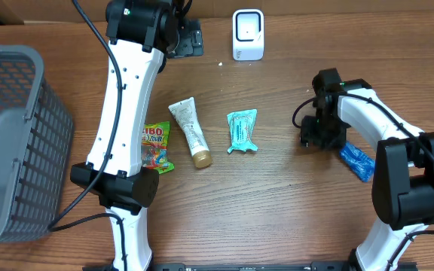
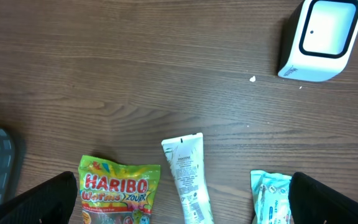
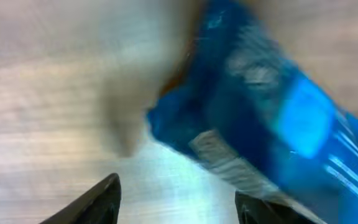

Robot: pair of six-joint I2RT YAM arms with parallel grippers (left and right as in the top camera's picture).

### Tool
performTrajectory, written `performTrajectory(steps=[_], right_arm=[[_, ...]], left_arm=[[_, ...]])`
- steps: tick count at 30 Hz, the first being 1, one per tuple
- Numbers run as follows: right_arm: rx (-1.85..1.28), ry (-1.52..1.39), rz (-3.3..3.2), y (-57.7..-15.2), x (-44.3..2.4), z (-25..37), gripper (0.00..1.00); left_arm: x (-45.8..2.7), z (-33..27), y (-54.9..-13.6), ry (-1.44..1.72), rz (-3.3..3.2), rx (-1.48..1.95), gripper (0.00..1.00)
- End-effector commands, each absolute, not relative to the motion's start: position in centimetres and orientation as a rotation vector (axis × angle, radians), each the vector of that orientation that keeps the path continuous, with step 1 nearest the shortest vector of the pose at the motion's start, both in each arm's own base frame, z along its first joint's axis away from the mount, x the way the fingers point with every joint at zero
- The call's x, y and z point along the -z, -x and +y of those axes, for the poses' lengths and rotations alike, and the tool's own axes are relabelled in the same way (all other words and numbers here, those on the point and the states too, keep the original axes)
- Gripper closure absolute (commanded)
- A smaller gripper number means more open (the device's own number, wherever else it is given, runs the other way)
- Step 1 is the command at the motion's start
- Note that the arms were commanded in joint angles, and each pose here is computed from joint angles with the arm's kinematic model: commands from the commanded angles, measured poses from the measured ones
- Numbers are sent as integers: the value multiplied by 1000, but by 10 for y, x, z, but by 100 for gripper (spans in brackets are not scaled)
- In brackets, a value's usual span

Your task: Scan the item barcode

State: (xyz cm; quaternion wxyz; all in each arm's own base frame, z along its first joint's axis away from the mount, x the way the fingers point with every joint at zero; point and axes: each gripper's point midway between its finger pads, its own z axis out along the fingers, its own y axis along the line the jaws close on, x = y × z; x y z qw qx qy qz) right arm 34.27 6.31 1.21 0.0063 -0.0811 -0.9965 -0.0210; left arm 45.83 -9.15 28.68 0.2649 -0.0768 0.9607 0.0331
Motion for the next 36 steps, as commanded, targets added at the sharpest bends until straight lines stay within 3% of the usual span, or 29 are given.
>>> performTrajectory(steps=[1,7,10,14,20,24,30,33,35,36], right_arm=[[45,278,-3216,-365,-16,60,39],[177,286,-3295,-397,-45,72,28],[372,219,-3254,-402,-88,82,27],[381,193,-3259,-406,-132,51,25],[342,169,-3157,-376,-101,-4,21],[523,108,-3109,-358,-71,-8,22],[560,102,-3130,-347,-25,-12,30],[577,103,-3127,-340,-11,-9,41],[631,110,-3126,-338,-5,-3,58],[688,115,-3120,-339,-6,3,61]], left_arm=[[-290,-90,-458,196,2583,-110,0],[-290,-90,-459,196,2583,-110,0],[-290,-90,-458,196,2583,-109,0],[-290,-90,-458,196,2583,-110,0],[-290,-89,-459,199,2583,-110,0],[-290,-89,-459,198,2583,-110,0],[-290,-89,-459,198,2583,-110,0],[-290,-89,-459,198,2583,-110,0],[-290,-89,-459,198,2583,-110,0],[-290,-89,-459,198,2583,-110,0]])
